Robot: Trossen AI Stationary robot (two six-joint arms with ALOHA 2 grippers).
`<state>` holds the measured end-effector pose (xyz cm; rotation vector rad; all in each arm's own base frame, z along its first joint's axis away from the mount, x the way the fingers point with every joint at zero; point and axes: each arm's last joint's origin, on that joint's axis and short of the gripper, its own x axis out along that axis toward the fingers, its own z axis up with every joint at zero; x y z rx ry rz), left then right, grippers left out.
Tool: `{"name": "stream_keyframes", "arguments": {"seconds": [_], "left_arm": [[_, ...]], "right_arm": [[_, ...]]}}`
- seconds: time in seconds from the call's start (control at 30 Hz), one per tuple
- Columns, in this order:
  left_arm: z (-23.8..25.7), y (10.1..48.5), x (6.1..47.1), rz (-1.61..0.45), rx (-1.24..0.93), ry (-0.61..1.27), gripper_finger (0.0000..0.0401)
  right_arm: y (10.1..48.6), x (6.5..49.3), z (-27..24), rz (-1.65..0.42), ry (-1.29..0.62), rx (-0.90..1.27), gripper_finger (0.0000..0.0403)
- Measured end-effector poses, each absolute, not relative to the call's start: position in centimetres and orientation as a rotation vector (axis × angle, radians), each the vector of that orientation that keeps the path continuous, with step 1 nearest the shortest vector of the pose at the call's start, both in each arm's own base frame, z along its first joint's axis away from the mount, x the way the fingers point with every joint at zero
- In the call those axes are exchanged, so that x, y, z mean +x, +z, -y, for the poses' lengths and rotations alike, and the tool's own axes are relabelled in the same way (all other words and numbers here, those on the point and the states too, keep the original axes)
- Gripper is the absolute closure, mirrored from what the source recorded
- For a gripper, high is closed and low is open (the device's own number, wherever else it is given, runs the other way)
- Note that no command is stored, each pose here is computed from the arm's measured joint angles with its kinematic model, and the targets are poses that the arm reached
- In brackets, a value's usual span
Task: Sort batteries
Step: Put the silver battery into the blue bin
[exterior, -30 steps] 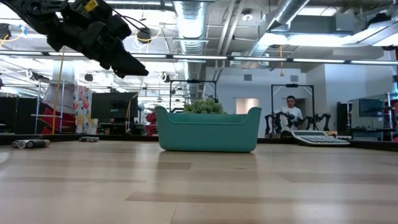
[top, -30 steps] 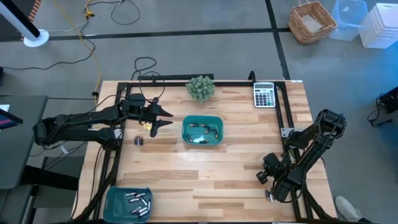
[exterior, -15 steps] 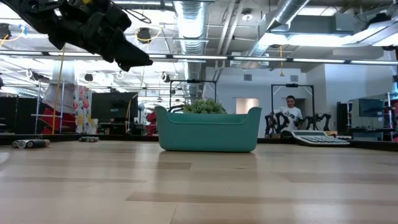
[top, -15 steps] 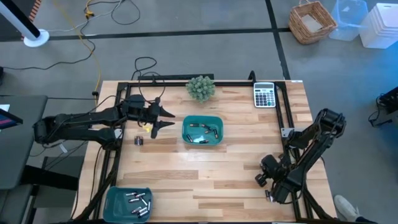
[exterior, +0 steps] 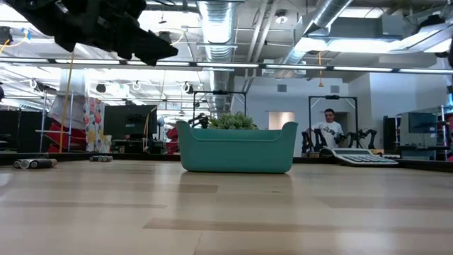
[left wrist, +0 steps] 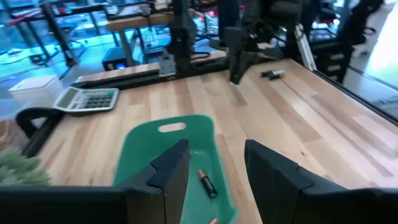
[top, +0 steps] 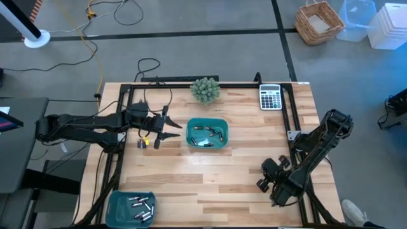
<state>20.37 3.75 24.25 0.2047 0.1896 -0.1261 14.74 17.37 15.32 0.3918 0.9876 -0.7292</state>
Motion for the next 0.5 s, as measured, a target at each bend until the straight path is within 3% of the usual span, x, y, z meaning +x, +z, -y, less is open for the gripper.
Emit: {"name": "stream_keyframes", "arguments": {"seconds": [0.5], "left_arm": [[-1.9, 22.0, 25.0, -0.167, 0.279, -0.244, 0.0234]], "right_arm": [[20.1, 22.2, -16.2, -0.858, -0.554, 0.193, 0.0376]]}}
